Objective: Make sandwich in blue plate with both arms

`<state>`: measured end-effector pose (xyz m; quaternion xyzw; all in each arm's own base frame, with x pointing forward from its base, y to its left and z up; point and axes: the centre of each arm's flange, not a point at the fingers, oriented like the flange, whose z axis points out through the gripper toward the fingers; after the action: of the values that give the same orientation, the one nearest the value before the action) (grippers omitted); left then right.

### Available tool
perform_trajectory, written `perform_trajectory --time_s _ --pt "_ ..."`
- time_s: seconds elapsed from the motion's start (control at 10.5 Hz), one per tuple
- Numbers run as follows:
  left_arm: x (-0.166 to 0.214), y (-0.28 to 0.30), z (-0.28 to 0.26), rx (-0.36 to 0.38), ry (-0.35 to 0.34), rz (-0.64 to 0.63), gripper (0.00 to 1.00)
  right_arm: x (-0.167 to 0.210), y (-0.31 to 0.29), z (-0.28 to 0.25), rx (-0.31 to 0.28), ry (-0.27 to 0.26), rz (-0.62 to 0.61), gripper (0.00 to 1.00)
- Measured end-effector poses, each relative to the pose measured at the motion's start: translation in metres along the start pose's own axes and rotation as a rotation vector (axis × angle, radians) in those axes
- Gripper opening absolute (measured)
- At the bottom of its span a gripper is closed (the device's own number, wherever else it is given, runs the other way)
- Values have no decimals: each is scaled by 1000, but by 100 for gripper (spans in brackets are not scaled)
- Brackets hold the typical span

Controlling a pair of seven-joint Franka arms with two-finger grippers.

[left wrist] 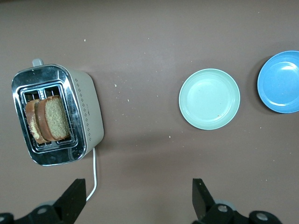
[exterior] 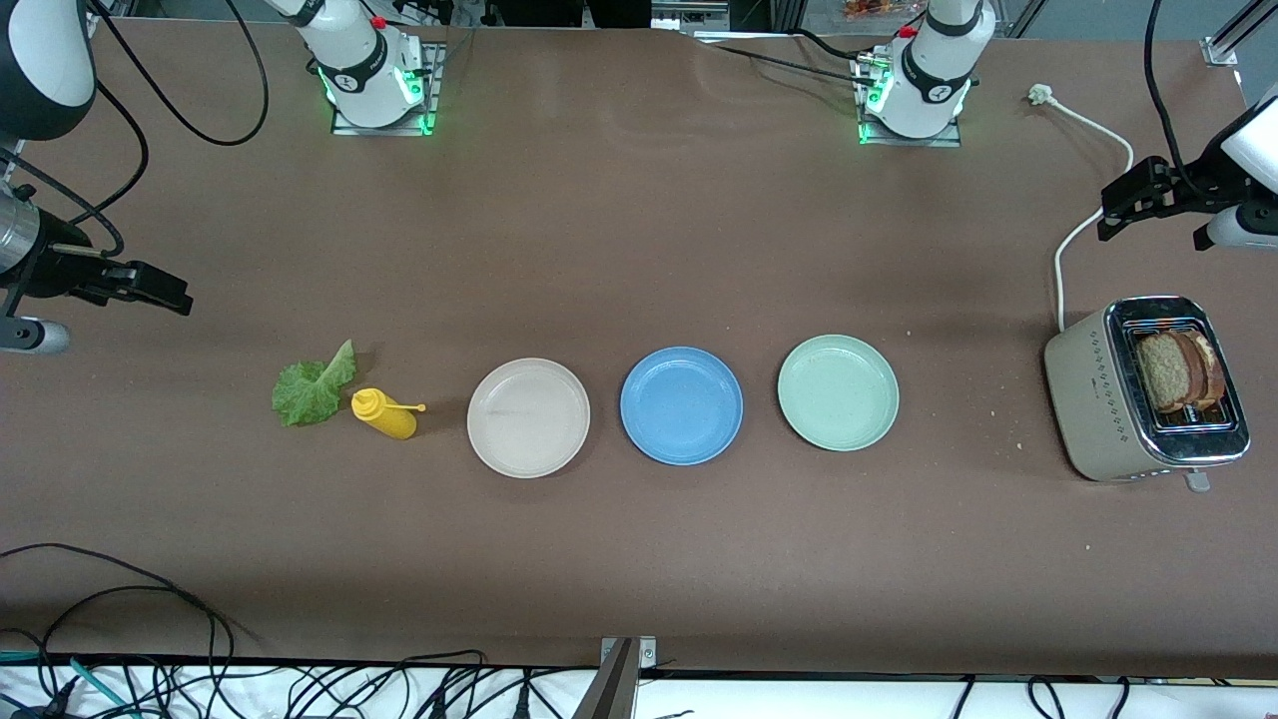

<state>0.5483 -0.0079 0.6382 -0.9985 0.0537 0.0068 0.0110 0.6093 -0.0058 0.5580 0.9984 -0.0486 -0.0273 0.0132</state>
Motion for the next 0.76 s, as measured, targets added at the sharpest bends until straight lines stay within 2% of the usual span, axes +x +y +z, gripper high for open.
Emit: perform_trajectory --time_s 0.76 --pt "0 2 -1 0 3 3 100 0 -2 0 0 -2 -4 100"
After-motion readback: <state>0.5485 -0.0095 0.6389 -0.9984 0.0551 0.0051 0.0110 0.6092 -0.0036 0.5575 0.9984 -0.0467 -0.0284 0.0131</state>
